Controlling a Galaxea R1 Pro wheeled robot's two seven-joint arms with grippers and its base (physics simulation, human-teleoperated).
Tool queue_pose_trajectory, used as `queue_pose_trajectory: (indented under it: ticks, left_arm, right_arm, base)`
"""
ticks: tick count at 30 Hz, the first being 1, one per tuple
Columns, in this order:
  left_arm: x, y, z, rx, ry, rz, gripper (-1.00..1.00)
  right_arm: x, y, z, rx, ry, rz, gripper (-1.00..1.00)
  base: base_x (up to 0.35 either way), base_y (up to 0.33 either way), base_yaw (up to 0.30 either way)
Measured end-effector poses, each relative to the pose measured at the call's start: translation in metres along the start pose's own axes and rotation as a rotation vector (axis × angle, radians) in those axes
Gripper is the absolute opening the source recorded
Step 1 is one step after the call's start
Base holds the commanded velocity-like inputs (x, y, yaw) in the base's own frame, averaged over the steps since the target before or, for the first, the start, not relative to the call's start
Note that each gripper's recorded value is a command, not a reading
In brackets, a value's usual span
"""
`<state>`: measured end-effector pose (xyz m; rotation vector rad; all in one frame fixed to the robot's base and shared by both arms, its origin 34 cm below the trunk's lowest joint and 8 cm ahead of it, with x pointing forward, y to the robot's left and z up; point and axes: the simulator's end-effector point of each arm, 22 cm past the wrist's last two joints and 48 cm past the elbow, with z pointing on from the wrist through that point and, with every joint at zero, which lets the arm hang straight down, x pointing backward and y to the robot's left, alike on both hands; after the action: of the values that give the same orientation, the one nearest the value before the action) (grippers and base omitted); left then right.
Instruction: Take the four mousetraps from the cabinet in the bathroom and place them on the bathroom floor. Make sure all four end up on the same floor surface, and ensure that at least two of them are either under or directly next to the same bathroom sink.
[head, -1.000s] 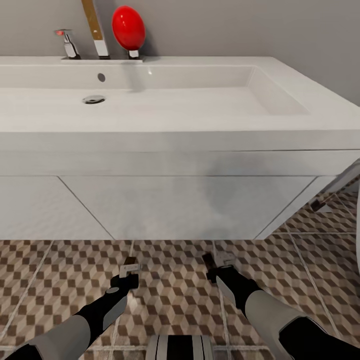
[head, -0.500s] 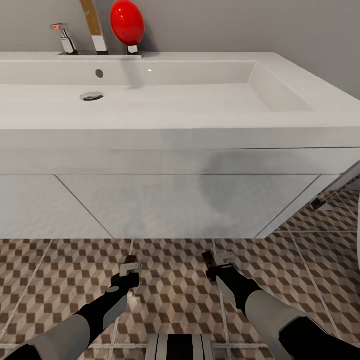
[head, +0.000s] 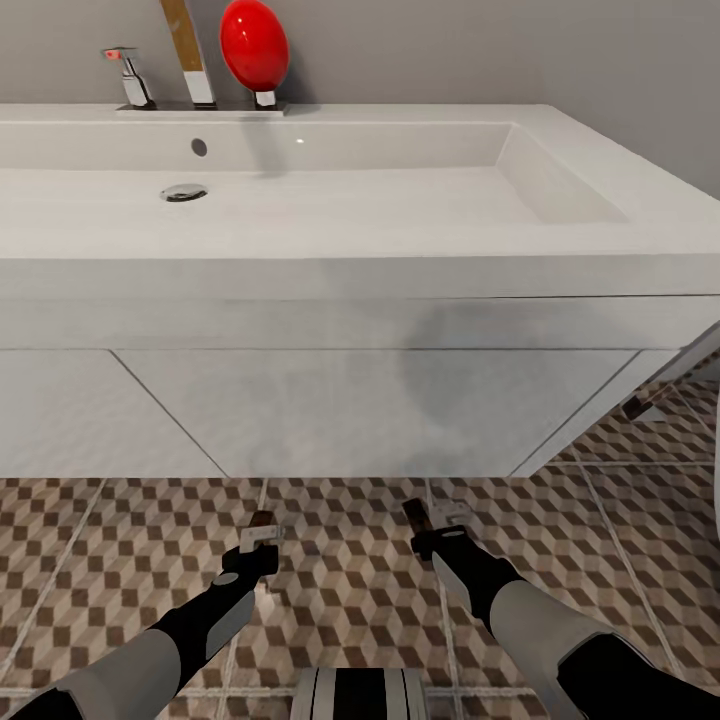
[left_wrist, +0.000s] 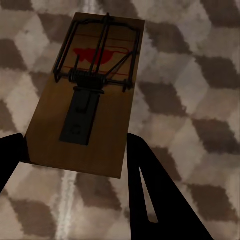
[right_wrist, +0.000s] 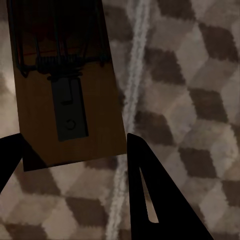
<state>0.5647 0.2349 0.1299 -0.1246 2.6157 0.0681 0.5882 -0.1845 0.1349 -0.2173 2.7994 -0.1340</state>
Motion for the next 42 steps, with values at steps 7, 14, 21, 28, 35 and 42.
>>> queue_pose_trajectory:
  ticks: [7,14,21,28,35,42]
  left_arm:
    - [0.0,-0.0002,-0.0002,0.001,-0.001,0.003,-1.0]
    - [0.0001,-0.0006,-0.0002,0.003,-0.001,0.005,-1.0]
    - [0.0,-0.0006,-0.0001,0.003,-0.002,0.004,-1.0]
    - [0.0,-0.0004,-0.0001,0.002,-0.002,0.004,-1.0]
    - [-0.008,0.0044,0.0002,-0.008,-0.048,-0.012,-1.0]
    - [-0.0089,0.0063,0.0002,-0.013,-0.058,-0.017,-1.0]
  right_arm:
    - [-0.001,0.0,-0.0002,0.0,-0.004,0.001,-1.0]
    - [-0.0009,-0.0001,-0.0001,0.0,-0.004,0.002,-1.0]
    - [0.0002,-0.0004,0.0002,0.001,-0.002,0.002,-1.0]
    - [0.0006,-0.0007,0.0003,0.001,-0.001,0.002,-1.0]
    - [0.0017,-0.0034,0.0008,0.005,0.001,0.001,-1.0]
    - [0.0021,-0.0054,0.0011,0.008,0.002,0.002,-1.0]
  base:
    - [0.125,0.0,0.0]
    - [0.168,0.0,0.0]
    - [0.025,0.0,0.0]
    - [0.003,0.0,0.0]
    - [0.0,0.0,0.0]
    - [0.0,0.0,0.0]
